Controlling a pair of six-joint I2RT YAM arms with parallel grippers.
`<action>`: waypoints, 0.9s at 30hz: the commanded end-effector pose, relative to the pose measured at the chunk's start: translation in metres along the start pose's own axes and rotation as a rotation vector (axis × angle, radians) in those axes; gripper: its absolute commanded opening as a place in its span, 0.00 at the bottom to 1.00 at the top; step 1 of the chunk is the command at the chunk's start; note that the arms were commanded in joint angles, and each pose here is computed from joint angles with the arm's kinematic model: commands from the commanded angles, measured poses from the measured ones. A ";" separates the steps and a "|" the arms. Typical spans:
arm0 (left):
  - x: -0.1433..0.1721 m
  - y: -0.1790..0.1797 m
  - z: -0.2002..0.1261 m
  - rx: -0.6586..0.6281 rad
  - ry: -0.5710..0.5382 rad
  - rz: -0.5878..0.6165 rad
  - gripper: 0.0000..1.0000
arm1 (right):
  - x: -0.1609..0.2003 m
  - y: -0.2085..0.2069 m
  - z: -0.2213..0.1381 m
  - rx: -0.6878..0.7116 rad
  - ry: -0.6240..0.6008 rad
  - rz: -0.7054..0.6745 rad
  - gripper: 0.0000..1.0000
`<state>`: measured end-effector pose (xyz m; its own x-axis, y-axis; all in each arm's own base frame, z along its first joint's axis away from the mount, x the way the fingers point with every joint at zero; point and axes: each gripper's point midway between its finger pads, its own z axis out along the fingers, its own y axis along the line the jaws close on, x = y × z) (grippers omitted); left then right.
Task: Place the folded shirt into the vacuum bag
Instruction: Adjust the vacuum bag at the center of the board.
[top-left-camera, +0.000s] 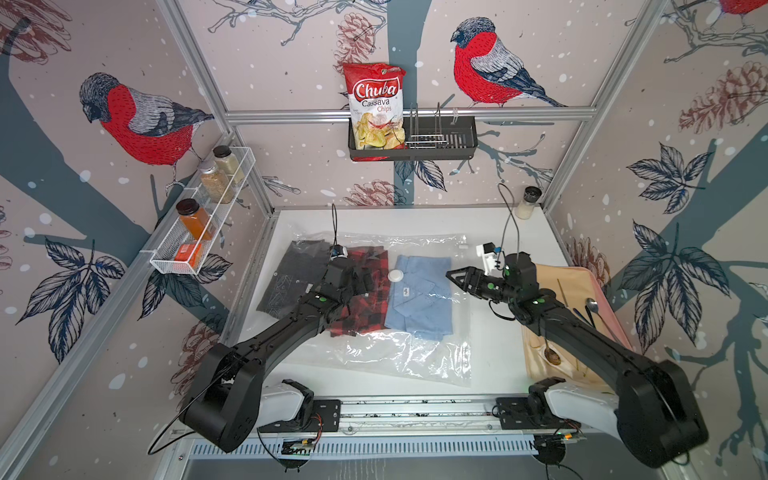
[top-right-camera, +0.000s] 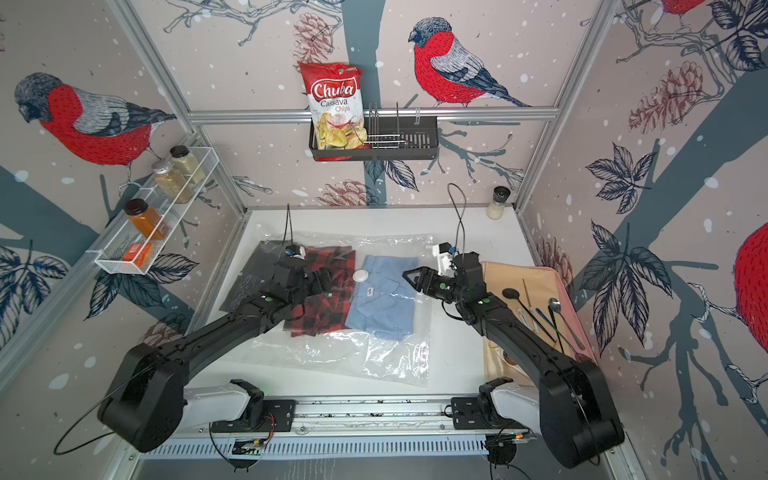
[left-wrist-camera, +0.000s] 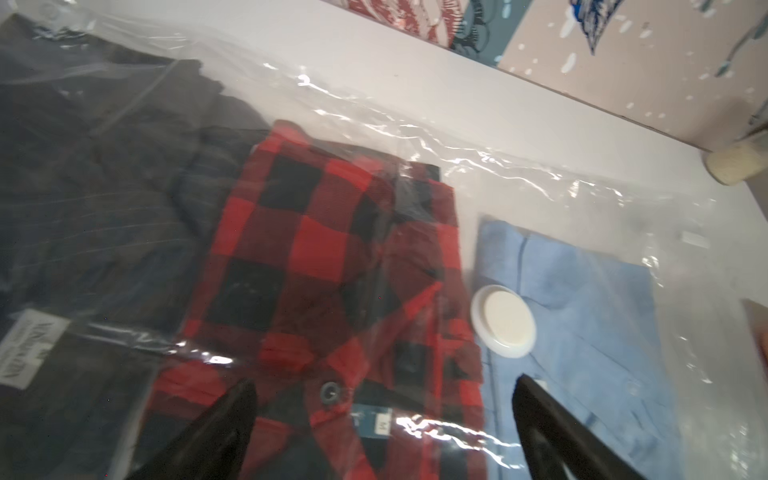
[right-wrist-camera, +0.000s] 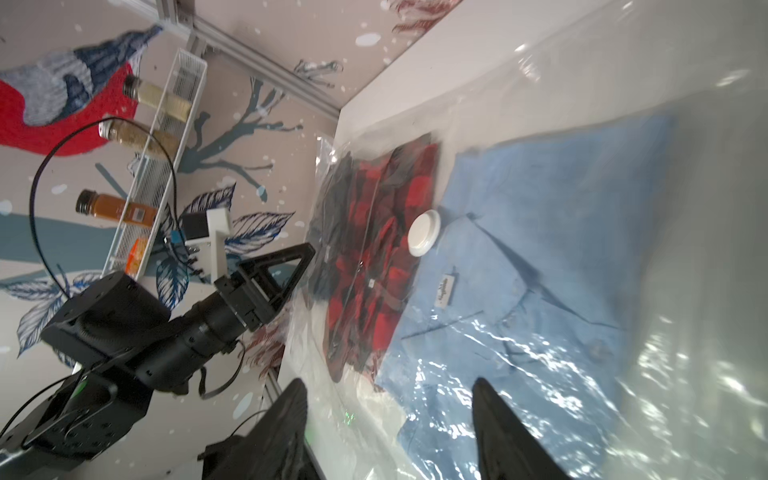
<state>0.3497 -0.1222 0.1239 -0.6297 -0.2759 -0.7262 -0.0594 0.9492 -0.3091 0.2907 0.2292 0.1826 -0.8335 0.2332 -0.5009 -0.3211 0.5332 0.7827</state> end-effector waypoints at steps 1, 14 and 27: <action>-0.005 0.031 0.004 -0.060 -0.036 -0.072 0.96 | 0.006 0.014 0.031 -0.072 0.114 -0.086 0.63; 0.034 0.105 0.041 -0.199 0.058 -0.216 0.96 | 0.061 -0.145 0.086 0.218 0.293 0.166 0.55; -0.005 0.047 0.166 -0.037 0.233 -0.147 0.91 | 0.089 -0.165 0.018 0.358 0.196 0.235 0.56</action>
<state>0.4878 -0.0811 0.0388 -0.6584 -0.4102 -0.6311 -0.2182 0.9065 -0.3615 0.3027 0.2040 0.0359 -0.9225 0.1879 -0.3372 -0.1485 0.6335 0.7593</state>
